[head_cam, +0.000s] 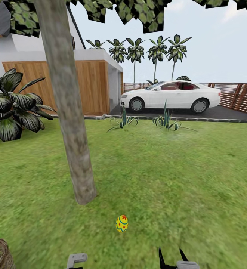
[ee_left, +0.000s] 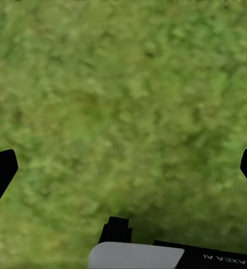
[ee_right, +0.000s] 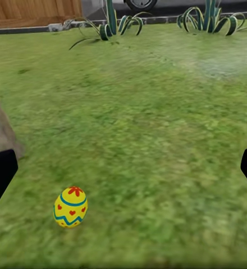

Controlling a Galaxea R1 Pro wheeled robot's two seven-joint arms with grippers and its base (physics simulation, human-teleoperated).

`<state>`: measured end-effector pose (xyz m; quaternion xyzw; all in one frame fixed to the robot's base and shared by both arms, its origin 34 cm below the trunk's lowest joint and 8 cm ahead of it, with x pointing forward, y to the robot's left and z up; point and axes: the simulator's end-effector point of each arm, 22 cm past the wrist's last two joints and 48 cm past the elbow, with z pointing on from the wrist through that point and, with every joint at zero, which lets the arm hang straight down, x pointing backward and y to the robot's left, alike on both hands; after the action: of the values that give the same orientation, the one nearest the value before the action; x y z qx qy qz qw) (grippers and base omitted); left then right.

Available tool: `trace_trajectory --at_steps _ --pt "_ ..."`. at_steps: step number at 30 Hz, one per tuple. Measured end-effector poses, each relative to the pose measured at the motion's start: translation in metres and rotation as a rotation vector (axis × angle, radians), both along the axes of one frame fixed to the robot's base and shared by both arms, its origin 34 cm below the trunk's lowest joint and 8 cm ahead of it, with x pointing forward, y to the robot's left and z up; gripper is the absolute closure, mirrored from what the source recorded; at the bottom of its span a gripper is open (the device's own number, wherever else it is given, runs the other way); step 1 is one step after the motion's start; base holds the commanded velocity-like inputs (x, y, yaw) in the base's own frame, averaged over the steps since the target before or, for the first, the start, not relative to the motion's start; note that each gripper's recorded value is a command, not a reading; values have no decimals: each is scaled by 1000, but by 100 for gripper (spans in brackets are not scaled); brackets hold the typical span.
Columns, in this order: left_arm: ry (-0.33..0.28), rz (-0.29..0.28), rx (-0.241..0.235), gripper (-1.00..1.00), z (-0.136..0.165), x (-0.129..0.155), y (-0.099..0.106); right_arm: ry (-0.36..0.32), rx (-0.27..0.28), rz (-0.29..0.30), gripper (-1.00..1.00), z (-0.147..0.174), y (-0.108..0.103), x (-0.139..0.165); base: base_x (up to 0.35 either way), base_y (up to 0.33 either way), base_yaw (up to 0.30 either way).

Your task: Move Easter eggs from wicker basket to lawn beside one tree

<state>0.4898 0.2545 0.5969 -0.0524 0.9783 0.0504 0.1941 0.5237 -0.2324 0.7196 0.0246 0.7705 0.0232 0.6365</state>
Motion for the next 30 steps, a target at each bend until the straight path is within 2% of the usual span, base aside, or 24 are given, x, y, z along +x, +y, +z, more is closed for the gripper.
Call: trace_trajectory --at_steps 30 --pt "9 -1 1 -100 34 -12 0 29 1 4 -100 28 2 -14 0 0 0"
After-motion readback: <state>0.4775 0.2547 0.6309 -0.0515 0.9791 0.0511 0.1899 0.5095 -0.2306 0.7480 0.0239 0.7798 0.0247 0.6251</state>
